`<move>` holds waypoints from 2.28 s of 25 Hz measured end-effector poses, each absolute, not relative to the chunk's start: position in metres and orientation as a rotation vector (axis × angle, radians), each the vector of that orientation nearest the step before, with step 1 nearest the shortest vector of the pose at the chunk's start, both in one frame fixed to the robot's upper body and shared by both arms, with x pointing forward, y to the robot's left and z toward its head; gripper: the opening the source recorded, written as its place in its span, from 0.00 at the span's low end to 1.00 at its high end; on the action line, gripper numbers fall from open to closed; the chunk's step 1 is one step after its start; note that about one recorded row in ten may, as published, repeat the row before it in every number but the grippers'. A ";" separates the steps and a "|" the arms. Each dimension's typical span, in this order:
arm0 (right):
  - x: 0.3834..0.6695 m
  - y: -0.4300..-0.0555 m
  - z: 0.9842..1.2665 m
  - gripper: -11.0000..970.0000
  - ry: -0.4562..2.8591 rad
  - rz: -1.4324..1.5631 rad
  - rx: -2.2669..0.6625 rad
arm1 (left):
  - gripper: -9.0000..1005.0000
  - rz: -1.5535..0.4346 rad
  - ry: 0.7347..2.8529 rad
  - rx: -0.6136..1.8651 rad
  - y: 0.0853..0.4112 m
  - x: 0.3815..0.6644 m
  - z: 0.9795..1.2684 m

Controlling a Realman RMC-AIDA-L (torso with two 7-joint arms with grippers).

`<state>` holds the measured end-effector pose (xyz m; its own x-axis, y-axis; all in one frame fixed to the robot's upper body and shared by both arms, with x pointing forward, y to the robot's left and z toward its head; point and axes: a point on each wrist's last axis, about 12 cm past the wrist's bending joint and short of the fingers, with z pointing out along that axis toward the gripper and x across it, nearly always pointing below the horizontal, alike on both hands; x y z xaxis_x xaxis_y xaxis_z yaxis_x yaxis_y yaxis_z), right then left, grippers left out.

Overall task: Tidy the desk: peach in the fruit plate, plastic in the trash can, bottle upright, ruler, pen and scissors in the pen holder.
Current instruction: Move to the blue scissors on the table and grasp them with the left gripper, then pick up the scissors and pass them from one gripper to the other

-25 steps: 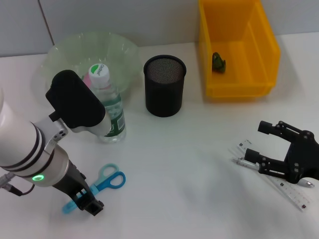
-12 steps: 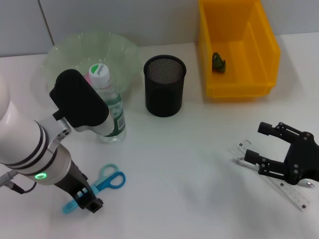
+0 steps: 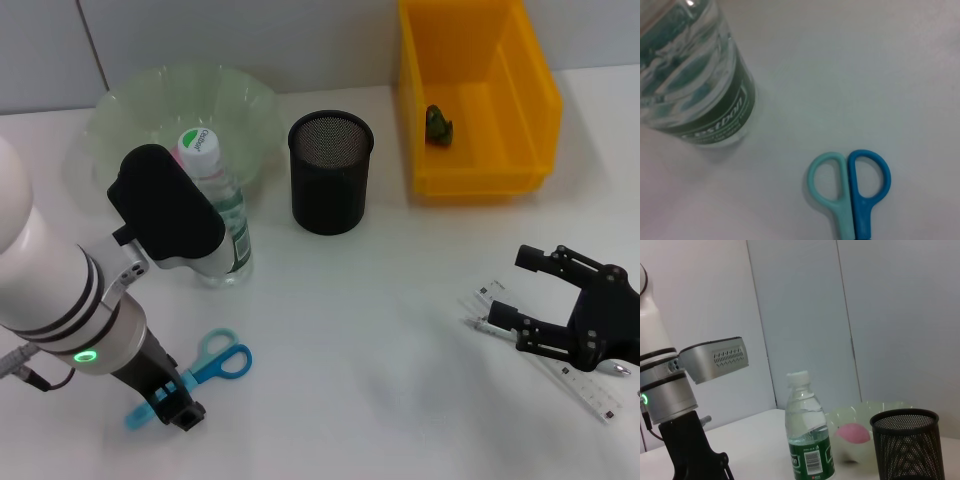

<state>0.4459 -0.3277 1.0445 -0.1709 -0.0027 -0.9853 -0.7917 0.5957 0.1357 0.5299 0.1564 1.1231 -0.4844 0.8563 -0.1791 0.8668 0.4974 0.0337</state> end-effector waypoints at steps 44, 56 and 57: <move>0.445 -0.328 1.044 0.86 1.605 0.806 -0.680 | 0.30 -0.006 2.556 1.532 0.152 0.534 1.119; 0.444 -0.328 1.045 0.86 1.597 0.808 -0.673 | 0.23 -0.005 2.539 1.552 0.150 0.530 1.121; 0.444 -0.328 1.045 0.86 1.597 0.808 -0.673 | 0.23 -0.005 2.539 1.552 0.150 0.530 1.121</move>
<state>0.4438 -0.3284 1.0447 -0.1696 0.0059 -0.9855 -0.7903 0.5966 0.1396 0.5305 0.1501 1.1214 -0.4461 0.8835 -0.1429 0.8841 0.4598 0.0832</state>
